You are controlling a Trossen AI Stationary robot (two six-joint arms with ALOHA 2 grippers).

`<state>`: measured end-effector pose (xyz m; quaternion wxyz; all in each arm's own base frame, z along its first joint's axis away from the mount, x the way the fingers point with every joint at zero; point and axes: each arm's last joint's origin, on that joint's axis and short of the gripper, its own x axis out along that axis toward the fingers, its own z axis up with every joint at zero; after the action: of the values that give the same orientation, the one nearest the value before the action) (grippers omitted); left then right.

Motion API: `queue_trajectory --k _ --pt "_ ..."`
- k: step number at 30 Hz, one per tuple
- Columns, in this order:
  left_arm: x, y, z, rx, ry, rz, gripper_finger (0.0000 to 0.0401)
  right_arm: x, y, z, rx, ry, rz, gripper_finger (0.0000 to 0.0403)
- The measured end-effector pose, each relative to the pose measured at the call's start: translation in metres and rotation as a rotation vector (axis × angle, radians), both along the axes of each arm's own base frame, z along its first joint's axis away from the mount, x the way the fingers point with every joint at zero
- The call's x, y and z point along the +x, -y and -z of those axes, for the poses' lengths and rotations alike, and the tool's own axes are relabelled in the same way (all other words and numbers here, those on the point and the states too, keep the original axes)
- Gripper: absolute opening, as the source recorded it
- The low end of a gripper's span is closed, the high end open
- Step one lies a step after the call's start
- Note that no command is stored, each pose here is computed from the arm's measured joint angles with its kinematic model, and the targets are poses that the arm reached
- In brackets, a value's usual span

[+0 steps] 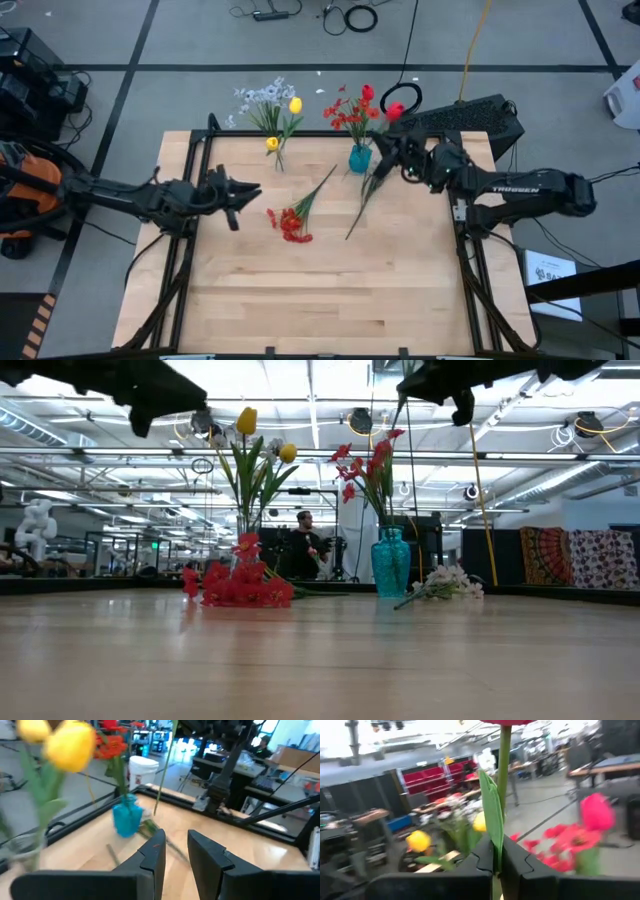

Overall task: Sort flowers into vase by color
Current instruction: Put the red flower into the blue vase

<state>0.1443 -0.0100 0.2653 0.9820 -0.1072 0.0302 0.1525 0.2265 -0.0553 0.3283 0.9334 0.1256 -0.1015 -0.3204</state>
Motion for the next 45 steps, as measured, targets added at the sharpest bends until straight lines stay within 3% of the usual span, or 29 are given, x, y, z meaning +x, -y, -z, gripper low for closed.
queue_trajectory --k 8,21,36,45 --pt "-0.027 -0.008 -0.003 0.016 0.028 -0.030 0.0086 -0.008 0.028 0.000 -0.126 -0.112 0.149 0.0000" --pt "-0.031 -0.012 -0.002 0.016 0.018 -0.059 0.0086 -0.007 0.058 0.008 -0.160 -0.158 0.249 0.0000" --pt "-0.031 -0.012 -0.002 -0.011 0.028 -0.061 0.0085 0.026 0.074 0.054 -0.052 -0.288 0.198 0.0001" --pt "-0.031 -0.012 -0.002 -0.011 0.028 -0.061 0.0085 0.026 0.072 0.068 0.038 -0.370 0.186 0.0037"
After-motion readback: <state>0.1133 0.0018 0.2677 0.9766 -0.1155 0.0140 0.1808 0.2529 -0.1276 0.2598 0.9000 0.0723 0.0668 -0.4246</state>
